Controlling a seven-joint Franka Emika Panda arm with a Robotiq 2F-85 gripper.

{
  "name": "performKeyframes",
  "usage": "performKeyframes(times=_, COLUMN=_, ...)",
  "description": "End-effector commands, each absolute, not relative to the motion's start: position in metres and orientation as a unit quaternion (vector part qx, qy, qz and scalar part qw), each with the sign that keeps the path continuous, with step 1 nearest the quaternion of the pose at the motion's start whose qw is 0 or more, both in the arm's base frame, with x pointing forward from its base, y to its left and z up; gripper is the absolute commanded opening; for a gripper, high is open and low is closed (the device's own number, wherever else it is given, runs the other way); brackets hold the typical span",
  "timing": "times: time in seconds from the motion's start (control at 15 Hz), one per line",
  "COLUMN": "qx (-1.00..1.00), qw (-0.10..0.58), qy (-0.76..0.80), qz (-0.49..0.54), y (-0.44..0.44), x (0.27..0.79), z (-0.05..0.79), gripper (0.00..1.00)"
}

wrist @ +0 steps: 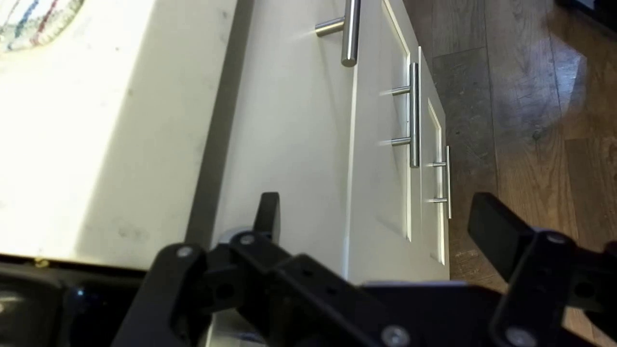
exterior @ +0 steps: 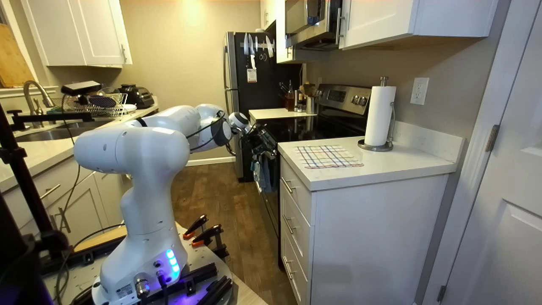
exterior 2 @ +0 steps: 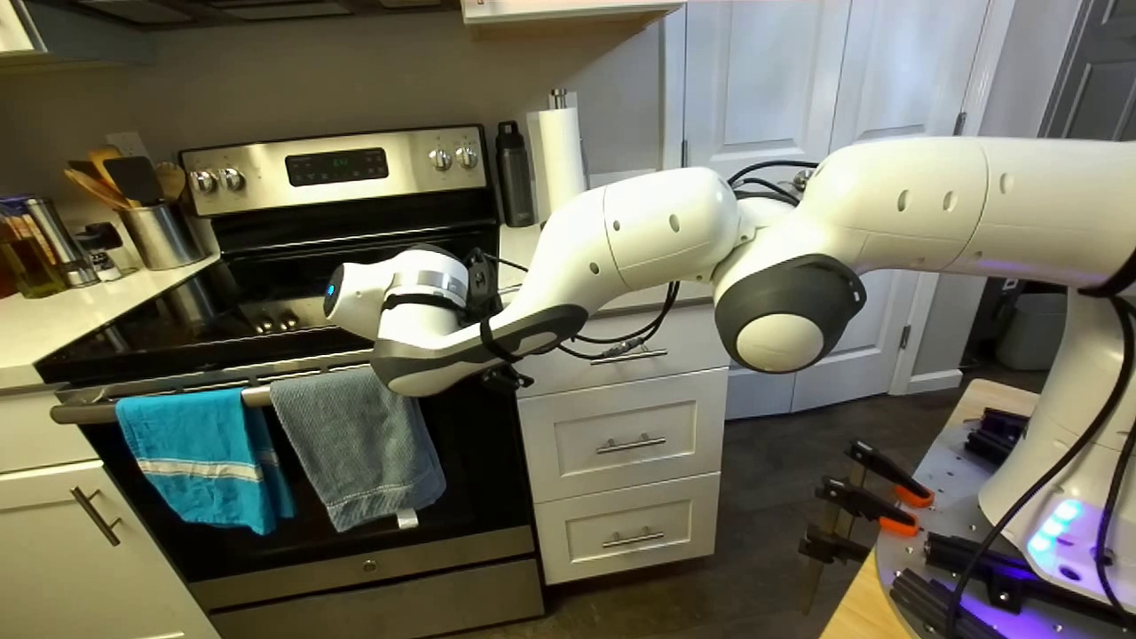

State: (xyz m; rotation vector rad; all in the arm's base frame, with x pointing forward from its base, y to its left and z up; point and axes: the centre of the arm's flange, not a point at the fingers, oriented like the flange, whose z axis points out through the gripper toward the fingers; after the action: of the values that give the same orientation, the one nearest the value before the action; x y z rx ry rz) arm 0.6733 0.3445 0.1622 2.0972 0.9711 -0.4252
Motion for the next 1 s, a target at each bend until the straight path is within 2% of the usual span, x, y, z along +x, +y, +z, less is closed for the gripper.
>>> performKeyframes(times=0.0, qx=0.811, qw=0.379, qy=0.396, qz=-0.203, y=0.292, x=0.618, z=0.164, gripper=1.00)
performKeyframes(times=0.27, qx=0.801, qw=0.351, qy=0.401, qz=-0.271, y=0.280, x=0.610, z=0.164, gripper=1.00)
performKeyframes(times=0.93, qx=0.765, qw=0.314, qy=0.442, qz=-0.347, y=0.297, x=0.577, z=0.160, gripper=1.00)
